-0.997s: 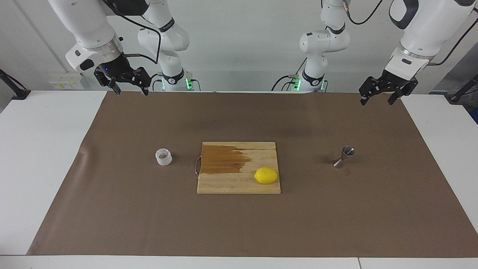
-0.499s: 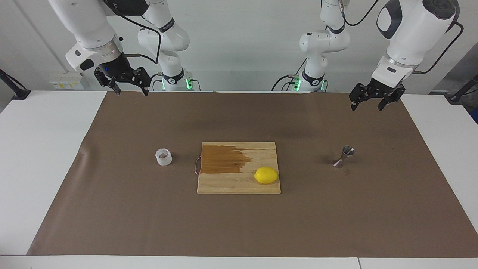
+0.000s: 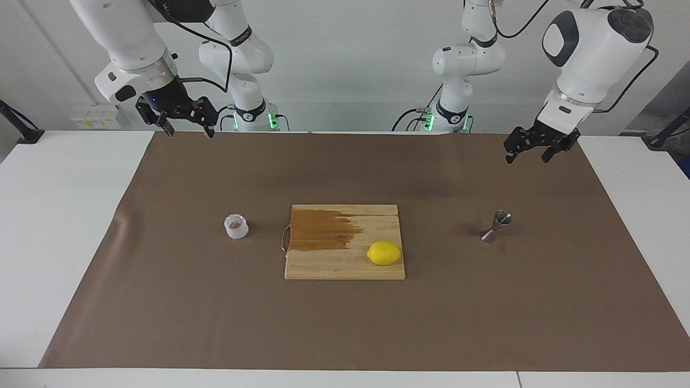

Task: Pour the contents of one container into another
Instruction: 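Move the left gripper open toward the small silver cup, then close the left gripper around the small silver cup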

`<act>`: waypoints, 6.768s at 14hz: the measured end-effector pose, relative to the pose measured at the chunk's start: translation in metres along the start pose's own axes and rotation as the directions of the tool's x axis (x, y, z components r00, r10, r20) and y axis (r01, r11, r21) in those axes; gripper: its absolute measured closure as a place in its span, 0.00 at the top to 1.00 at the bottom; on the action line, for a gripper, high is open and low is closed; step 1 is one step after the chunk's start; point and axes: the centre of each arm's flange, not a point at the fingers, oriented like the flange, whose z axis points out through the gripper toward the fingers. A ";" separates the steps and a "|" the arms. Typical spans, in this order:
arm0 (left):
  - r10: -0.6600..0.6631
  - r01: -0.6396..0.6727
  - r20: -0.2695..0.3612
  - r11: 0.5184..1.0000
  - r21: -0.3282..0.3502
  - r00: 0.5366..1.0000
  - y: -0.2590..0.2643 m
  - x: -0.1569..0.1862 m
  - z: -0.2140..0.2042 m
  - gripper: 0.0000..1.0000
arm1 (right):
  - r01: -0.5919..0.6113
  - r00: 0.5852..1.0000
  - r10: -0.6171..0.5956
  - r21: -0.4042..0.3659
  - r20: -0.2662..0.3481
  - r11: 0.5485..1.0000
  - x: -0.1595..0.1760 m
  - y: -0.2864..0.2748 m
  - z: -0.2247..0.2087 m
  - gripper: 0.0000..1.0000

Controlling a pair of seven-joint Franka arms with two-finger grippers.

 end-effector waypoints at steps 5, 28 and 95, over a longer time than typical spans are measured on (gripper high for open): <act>-0.364 0.400 0.262 0.911 -0.100 0.894 -0.027 0.008 0.057 1.00 | 0.000 1.000 0.000 0.000 0.000 1.000 0.000 0.000 0.000 1.00; -0.514 0.966 0.819 0.169 -0.197 0.257 -0.153 0.070 0.219 1.00 | 0.000 1.000 0.000 0.000 0.000 1.000 0.000 0.000 0.000 1.00; -0.531 0.998 0.845 0.012 -0.060 0.058 -0.129 0.070 0.241 0.65 | 0.000 1.000 0.000 0.000 0.000 1.000 0.000 0.000 0.000 1.00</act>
